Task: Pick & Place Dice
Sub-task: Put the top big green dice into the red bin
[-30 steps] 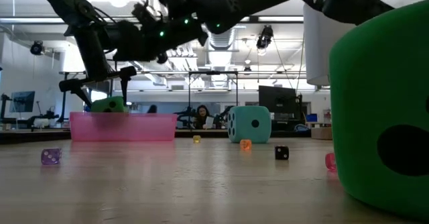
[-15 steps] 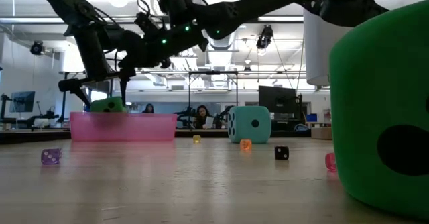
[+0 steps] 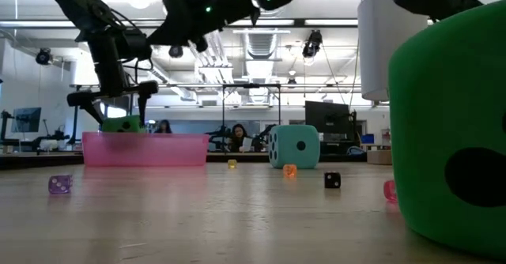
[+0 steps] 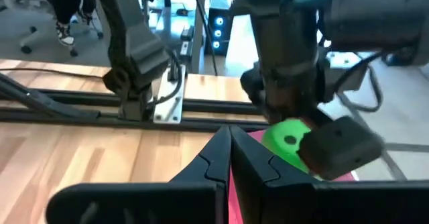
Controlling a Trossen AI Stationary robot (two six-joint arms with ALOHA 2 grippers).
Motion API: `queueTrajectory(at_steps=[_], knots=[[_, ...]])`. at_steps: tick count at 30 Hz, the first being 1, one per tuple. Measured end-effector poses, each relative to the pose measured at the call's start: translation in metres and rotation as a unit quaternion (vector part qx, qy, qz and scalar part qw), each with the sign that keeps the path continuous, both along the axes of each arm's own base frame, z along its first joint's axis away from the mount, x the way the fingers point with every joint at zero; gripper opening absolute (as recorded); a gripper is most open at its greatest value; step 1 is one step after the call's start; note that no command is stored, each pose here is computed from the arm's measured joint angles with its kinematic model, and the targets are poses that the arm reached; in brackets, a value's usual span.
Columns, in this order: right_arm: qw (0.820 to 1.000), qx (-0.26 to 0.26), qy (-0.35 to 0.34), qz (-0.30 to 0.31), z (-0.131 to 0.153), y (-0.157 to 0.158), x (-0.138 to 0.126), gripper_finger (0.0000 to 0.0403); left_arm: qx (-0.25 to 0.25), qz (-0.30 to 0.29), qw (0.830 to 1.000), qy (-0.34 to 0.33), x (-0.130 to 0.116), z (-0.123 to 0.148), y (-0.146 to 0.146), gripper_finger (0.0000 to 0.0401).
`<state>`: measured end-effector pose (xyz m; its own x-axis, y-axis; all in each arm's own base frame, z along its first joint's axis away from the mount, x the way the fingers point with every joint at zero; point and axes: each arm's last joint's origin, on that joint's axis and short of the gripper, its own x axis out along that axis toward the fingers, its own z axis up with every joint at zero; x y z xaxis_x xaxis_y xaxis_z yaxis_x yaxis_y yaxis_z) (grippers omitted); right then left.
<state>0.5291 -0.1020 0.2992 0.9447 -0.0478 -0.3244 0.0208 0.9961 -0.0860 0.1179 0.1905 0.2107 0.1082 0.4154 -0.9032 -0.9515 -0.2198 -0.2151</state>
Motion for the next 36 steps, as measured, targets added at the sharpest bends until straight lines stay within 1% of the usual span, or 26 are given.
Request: queueTrajectory(at_steps=[3, 10, 17, 24, 27, 29, 31, 34, 36], knots=[[1.0, -0.006, 0.001, 0.005, 0.014, 0.005, -0.007, 0.0008, -0.001, -0.001, 1.0, 0.001, 0.0, 0.0, 0.0, 0.0398], [1.0, -0.015, -0.023, 0.01, 0.045, 0.013, -0.02, 0.0008, 0.0, -0.001, 1.0, -0.001, 0.0, 0.0, 0.0, 0.0398], [0.999, -0.018, -0.034, 0.018, 0.057, 0.024, -0.025, 0.0008, 0.001, -0.002, 1.0, -0.002, 0.0, 0.0, 0.0, 0.0392], [0.999, -0.02, -0.035, 0.028, 0.058, 0.034, -0.024, 0.0008, 0.001, -0.002, 1.0, -0.004, 0.0, 0.0, 0.0, 0.0363], [0.999, -0.021, -0.035, 0.031, 0.06, 0.035, -0.025, 0.0008, 0.001, -0.002, 1.0, -0.004, 0.0, 0.0, 0.0, 0.0357], [0.999, -0.021, -0.032, 0.031, 0.064, 0.036, -0.029, 0.0008, 0.001, -0.002, 1.0, -0.004, 0.0, 0.0, 0.0, 0.0361], [0.999, -0.022, -0.032, 0.031, 0.069, 0.036, -0.032, 0.0008, 0.001, -0.002, 1.0, -0.004, 0.0, 0.0, 0.0, 0.0373], [0.999, -0.029, -0.028, 0.033, 0.082, 0.038, -0.043, 0.0008, 0.001, -0.002, 1.0, -0.004, 0.0, 0.0, 0.0, 0.0393], [0.998, -0.032, -0.028, 0.034, 0.093, 0.039, -0.052, 0.0008, 0.001, -0.002, 1.0, -0.004, 0.0, 0.0, 0.0, 0.0392]])
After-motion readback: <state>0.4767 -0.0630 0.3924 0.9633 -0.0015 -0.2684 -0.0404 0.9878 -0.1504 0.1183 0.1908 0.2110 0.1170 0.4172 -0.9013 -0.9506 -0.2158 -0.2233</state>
